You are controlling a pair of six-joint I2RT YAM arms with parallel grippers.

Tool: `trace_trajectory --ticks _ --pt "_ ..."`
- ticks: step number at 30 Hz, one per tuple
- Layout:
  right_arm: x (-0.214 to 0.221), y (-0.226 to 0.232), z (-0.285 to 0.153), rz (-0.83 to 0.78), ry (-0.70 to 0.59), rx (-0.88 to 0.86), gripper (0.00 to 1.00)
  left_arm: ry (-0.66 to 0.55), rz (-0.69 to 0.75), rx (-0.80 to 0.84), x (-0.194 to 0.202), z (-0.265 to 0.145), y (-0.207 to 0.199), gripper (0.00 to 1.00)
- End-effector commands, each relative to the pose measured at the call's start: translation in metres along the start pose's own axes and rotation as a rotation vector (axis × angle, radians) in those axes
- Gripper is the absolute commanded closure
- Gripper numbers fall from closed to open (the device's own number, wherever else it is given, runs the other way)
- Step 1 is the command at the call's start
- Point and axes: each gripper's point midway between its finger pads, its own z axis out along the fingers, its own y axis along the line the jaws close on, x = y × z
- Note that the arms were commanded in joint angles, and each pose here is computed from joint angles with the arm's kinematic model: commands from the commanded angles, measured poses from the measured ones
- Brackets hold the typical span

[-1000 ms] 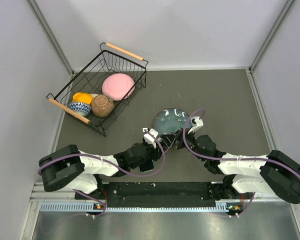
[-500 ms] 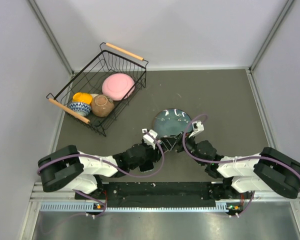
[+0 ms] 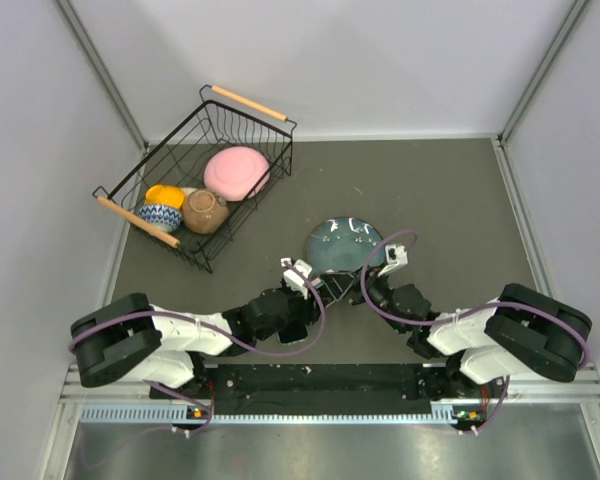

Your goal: Put the phone into the phone case

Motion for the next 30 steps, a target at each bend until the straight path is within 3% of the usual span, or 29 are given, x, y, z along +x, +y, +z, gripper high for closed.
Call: trace_trajectory --ticks 1,5,11,13,17,20,26,30 --pt "0.069 -0.096 -0.050 -0.208 0.298 0.289 0.19 -0.047 -0.025 0.005 -0.013 -0.001 -0.003 0.55" --pt "0.061 -0.077 -0.041 -0.228 0.283 0.223 0.18 -0.046 -0.018 0.018 -0.015 0.000 -0.006 0.62" --pt "0.039 -0.048 -0.032 -0.307 0.275 0.173 0.10 -0.057 -0.020 0.062 -0.022 -0.006 -0.014 0.91" --pt "0.010 -0.029 -0.030 -0.330 0.198 0.141 0.06 -0.066 -0.017 0.081 -0.028 -0.009 -0.017 0.99" --pt "-0.031 -0.005 -0.038 -0.394 0.132 0.068 0.03 -0.082 -0.016 0.127 -0.039 -0.018 -0.026 1.00" --pt "-0.044 0.009 -0.051 -0.449 0.150 -0.026 0.03 -0.097 -0.013 0.195 -0.050 -0.027 -0.038 1.00" --pt "-0.027 0.031 -0.080 -0.471 0.276 -0.232 0.04 -0.055 0.011 0.379 -0.063 -0.045 -0.071 1.00" --pt "-0.007 0.057 -0.100 -0.402 0.346 -0.426 0.08 -0.040 -0.002 0.455 -0.068 -0.054 -0.084 1.00"
